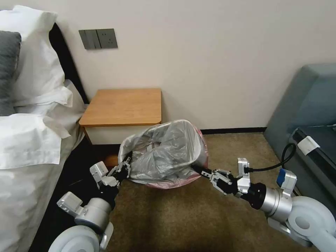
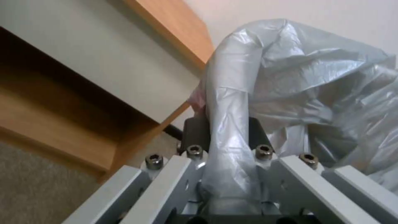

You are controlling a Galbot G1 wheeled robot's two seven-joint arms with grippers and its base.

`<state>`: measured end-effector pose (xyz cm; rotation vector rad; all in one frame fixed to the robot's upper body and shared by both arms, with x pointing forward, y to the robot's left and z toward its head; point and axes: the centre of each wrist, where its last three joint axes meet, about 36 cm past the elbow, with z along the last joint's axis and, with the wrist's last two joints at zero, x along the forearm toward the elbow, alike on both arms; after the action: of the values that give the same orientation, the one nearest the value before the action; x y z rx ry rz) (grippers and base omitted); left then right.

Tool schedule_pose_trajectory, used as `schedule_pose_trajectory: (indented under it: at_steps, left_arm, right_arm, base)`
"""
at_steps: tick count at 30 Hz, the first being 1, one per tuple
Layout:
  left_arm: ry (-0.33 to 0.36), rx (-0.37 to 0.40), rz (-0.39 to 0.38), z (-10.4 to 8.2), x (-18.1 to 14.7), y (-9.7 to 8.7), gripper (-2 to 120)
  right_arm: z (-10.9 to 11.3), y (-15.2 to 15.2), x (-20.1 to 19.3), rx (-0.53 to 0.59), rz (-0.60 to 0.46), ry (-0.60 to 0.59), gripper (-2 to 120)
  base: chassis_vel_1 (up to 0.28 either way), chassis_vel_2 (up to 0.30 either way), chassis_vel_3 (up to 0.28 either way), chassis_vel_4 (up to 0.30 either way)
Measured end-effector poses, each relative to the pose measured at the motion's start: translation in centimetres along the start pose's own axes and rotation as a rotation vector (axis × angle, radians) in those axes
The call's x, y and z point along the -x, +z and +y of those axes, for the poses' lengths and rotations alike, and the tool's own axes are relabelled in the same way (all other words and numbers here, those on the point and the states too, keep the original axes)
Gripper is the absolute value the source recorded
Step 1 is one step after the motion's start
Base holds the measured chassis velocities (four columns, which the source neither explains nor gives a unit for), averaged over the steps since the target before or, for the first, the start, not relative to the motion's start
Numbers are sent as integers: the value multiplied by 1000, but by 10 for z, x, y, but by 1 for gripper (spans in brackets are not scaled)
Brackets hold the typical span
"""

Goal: Pick up the garbage bag from the table and place it over the trash can.

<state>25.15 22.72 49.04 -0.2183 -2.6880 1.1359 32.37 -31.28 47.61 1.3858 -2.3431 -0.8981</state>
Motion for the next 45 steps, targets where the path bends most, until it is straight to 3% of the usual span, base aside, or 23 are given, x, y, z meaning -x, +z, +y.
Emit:
schedule_pose_trajectory:
  at_steps: [11, 18, 34, 45]
  left_arm:
    - [7, -1, 3, 0, -1, 1, 7]
    - [9, -3, 1, 1, 0, 0, 7]
    - [19, -8, -1, -2, 0, -2, 7]
    - [24, -7, 1, -3, 0, -1, 7]
  right_arm:
    - [2, -4, 5, 4, -53, -3, 0]
    - [-9, -4, -2, -34, -21, 36, 0]
    - [-29, 3, -11, 1, -33, 88, 0]
    - [-47, -7, -15, -105, 7, 63, 2]
  base:
    - [0, 0, 0, 0]
    - [0, 0, 0, 0]
    - [0, 0, 0, 0]
    - [0, 0, 0, 0]
